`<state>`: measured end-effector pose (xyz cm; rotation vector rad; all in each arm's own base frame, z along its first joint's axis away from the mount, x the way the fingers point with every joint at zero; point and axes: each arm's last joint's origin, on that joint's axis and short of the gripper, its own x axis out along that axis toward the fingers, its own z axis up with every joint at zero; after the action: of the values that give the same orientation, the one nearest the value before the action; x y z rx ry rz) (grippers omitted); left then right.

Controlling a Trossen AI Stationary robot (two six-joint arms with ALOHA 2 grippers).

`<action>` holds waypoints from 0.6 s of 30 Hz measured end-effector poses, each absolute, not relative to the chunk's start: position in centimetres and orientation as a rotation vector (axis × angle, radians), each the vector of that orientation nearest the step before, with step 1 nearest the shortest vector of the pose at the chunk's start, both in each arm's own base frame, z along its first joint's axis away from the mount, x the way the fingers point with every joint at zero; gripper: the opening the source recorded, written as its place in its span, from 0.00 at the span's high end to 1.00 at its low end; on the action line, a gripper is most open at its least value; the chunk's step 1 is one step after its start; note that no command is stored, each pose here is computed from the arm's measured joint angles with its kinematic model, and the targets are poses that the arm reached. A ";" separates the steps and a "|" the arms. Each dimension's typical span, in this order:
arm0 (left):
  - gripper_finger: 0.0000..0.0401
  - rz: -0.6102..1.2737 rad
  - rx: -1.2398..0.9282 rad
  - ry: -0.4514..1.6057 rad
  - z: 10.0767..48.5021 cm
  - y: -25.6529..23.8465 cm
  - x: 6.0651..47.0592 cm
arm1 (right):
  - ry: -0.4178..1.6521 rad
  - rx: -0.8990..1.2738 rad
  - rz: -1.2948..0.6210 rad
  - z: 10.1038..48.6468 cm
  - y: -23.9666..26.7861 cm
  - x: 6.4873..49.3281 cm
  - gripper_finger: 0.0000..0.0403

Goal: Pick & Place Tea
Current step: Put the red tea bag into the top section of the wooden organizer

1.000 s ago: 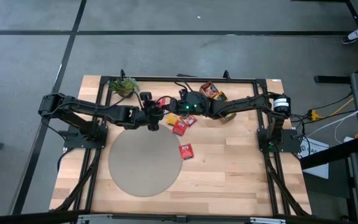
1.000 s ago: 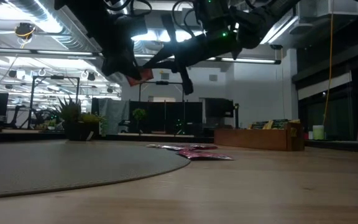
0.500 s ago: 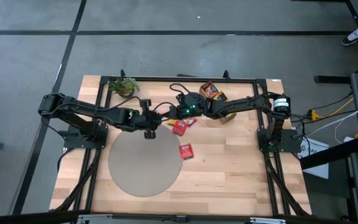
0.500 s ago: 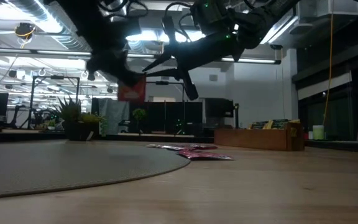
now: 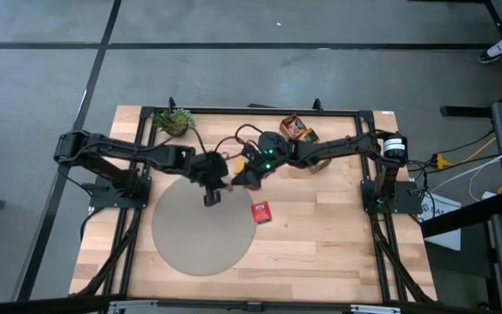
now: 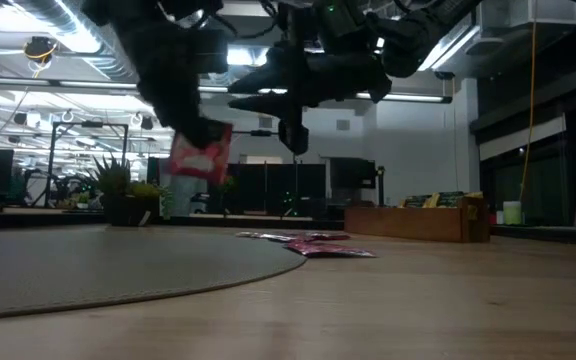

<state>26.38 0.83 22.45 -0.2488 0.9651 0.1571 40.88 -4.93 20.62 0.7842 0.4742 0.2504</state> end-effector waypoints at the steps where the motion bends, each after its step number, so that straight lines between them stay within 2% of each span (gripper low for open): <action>1: 0.99 0.140 -0.298 0.950 22.5 1.2 26.5 | 0.491 0.756 0.270 20.5 -4.7 40.8 0.80; 6: 0.99 0.030 -0.466 0.938 22.7 2.9 26.4 | 0.595 0.637 0.318 19.4 -3.1 40.4 0.80; 10: 0.99 -0.106 -0.557 0.921 22.9 3.9 26.3 | 0.613 0.552 0.268 19.1 -2.0 40.4 0.80; 18: 0.99 -0.191 -0.597 0.872 23.2 4.7 26.4 | 0.580 0.522 0.226 19.2 -1.3 40.7 0.80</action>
<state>26.37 4.68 23.24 -0.5967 0.8723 -0.1912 40.68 -1.29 19.24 0.5219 0.5801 0.2256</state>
